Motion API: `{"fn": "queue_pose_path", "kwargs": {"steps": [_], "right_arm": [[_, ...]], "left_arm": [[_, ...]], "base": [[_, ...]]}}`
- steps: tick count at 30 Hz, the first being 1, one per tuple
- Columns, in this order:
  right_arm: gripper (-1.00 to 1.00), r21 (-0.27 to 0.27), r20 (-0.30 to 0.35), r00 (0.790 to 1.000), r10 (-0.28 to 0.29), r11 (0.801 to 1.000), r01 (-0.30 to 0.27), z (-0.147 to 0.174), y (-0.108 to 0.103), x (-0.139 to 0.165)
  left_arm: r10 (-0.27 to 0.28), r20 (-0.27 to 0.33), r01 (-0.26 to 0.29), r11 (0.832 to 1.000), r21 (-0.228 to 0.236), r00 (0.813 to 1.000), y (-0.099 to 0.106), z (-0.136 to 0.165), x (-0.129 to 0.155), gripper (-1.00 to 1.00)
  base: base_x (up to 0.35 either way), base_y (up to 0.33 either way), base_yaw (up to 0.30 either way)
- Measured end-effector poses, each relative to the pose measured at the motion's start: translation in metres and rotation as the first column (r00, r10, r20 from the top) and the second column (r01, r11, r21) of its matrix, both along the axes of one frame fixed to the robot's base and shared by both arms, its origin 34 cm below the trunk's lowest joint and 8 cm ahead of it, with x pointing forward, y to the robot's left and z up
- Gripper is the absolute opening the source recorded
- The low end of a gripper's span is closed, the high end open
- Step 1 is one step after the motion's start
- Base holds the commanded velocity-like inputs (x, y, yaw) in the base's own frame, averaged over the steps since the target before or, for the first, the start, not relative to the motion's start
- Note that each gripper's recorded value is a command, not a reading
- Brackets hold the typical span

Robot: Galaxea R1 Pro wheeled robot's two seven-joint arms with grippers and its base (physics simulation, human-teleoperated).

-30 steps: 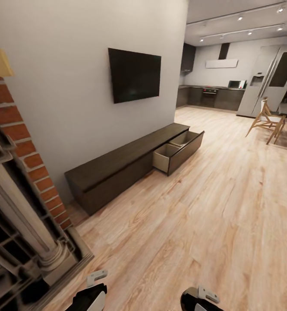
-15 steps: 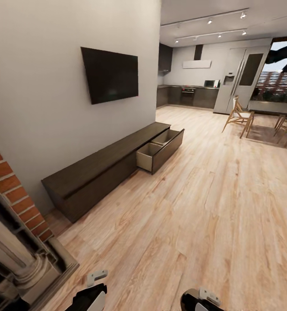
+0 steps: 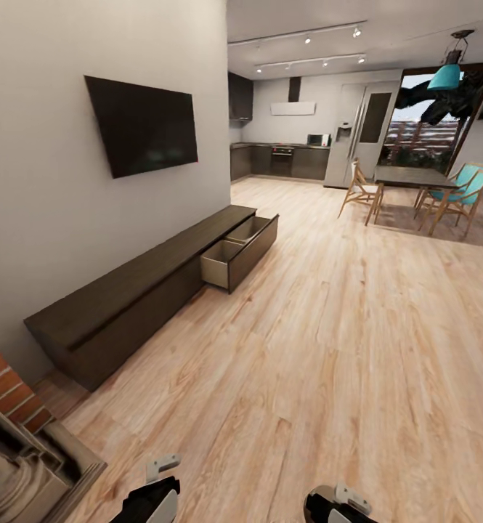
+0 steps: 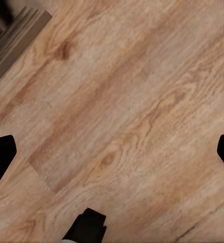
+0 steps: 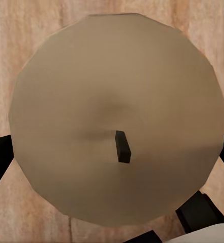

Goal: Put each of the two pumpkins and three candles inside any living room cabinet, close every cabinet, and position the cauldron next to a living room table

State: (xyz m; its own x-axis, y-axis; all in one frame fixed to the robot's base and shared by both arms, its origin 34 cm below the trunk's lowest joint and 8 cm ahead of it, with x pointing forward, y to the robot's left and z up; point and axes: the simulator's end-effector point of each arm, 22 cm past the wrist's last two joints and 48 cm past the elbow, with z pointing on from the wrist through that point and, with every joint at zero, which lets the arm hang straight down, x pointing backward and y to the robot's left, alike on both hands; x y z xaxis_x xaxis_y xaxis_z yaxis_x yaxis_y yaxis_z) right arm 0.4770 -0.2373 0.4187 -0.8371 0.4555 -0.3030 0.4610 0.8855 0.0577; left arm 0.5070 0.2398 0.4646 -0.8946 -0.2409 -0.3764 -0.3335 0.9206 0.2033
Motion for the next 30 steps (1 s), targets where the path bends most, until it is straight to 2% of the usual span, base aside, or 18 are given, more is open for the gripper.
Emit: {"fn": "queue_pose_path", "kwargs": {"steps": [8, 17, 30], "right_arm": [[-1.00, 0.001, 0.000, 1.000, -0.001, 1.000, 0.001, 0.0002, 0.0002, -0.0001], [-1.00, 0.000, 0.001, 1.000, -0.002, 1.000, 0.002, 0.0004, 0.0001, 0.0000], [-1.00, 0.000, 0.000, 1.000, -0.002, 1.000, 0.002, 0.0003, -0.0005, -0.0003]], "left_arm": [[0.000, 0.000, 0.000, 1.000, 0.000, 1.000, 0.0000, 0.0002, 0.0000, 1.00], [0.000, 0.001, 0.000, 1.000, 0.000, 1.000, 0.0000, 0.0004, -0.0001, 1.00], [-0.001, 0.001, 0.001, 1.000, 0.001, 1.000, 0.0001, 0.0005, 0.0000, 1.00]], "base": [[0.131, 0.000, -0.278], [0.311, 0.000, -0.273], [0.326, 0.000, -0.062]]}}
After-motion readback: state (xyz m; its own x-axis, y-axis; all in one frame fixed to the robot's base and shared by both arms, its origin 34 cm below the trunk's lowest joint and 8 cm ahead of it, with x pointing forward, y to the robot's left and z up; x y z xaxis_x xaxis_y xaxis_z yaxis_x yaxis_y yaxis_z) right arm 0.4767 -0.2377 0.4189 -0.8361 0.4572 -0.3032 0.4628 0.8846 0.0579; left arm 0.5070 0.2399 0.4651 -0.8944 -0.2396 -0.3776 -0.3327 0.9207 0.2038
